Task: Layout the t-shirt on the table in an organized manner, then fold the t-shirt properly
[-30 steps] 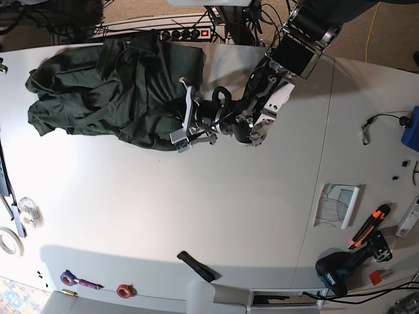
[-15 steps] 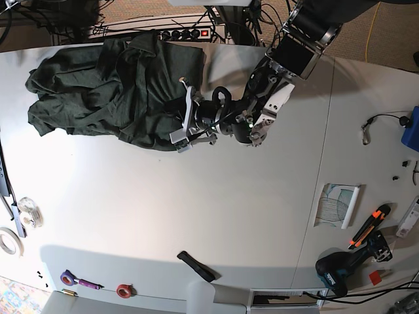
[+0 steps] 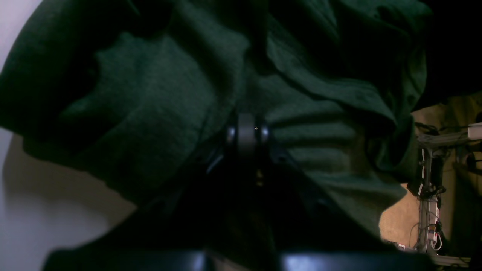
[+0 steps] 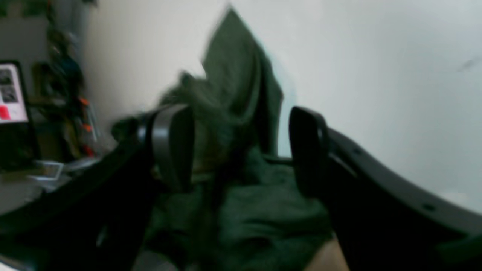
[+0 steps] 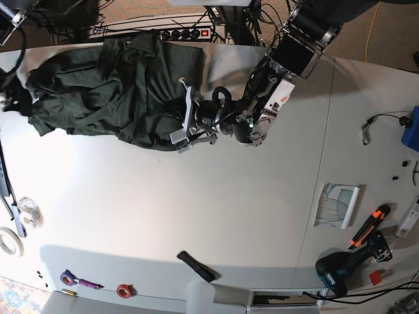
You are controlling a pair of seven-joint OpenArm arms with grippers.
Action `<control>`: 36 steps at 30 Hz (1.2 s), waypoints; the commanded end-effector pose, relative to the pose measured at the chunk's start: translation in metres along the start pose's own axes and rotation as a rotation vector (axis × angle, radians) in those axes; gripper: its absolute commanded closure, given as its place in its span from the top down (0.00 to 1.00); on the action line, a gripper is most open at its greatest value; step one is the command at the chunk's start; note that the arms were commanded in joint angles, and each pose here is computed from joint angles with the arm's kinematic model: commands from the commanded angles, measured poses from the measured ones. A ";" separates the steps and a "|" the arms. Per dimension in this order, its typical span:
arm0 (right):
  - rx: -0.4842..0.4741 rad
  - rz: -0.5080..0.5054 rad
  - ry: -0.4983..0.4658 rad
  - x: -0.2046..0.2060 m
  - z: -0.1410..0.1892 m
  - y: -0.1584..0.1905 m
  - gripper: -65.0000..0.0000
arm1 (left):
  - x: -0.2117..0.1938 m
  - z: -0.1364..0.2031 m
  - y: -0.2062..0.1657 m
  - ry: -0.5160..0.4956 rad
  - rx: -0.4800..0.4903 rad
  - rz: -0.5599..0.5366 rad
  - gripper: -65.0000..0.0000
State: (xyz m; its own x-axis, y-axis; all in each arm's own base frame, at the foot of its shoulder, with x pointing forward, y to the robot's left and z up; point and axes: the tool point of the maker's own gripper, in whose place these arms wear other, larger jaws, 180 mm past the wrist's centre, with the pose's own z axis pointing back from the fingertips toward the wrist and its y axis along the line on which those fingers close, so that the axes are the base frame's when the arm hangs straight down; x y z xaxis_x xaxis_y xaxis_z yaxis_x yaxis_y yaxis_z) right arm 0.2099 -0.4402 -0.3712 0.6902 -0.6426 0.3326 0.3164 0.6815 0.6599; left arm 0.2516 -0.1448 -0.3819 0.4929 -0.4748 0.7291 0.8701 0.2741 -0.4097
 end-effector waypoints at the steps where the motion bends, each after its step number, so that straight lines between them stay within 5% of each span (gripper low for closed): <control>1: -0.062 0.030 -0.004 0.008 0.006 -0.007 0.60 | 0.018 0.003 0.000 -0.038 -0.001 -0.027 0.00; 11: 0.003 -0.041 0.098 -0.046 -0.036 -0.003 0.60 | 0.018 0.003 0.000 -0.039 -0.001 -0.028 0.00; 18: 0.069 -0.063 0.046 -0.039 -0.039 0.009 0.59 | 0.018 0.003 0.000 -0.041 -0.001 -0.028 0.00; 20: 0.069 -0.063 0.046 -0.039 -0.039 0.009 0.47 | 0.019 0.003 0.000 -0.044 -0.001 -0.027 0.00; 23: 0.070 -0.063 0.045 -0.038 -0.039 0.009 0.00 | 0.030 0.006 0.002 -0.073 -0.004 -0.033 0.00; 30: 0.192 -0.068 -0.073 -0.012 -0.034 0.034 0.00 | 0.084 0.042 0.002 -0.241 -0.127 0.027 0.00; 36: 0.219 0.061 -0.106 0.009 -0.028 0.062 0.00 | 0.095 0.088 0.023 -0.328 -0.163 0.151 0.07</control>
State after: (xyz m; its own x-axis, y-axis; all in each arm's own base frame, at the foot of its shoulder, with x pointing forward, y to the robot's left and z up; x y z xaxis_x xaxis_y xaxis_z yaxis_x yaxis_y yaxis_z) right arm 0.2456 -0.3801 -0.3671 0.6547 -0.6511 0.3839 0.1541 0.6122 0.7756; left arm 0.3120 -0.1060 -0.2928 0.6385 -0.1749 0.7494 0.7684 0.1997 -0.6081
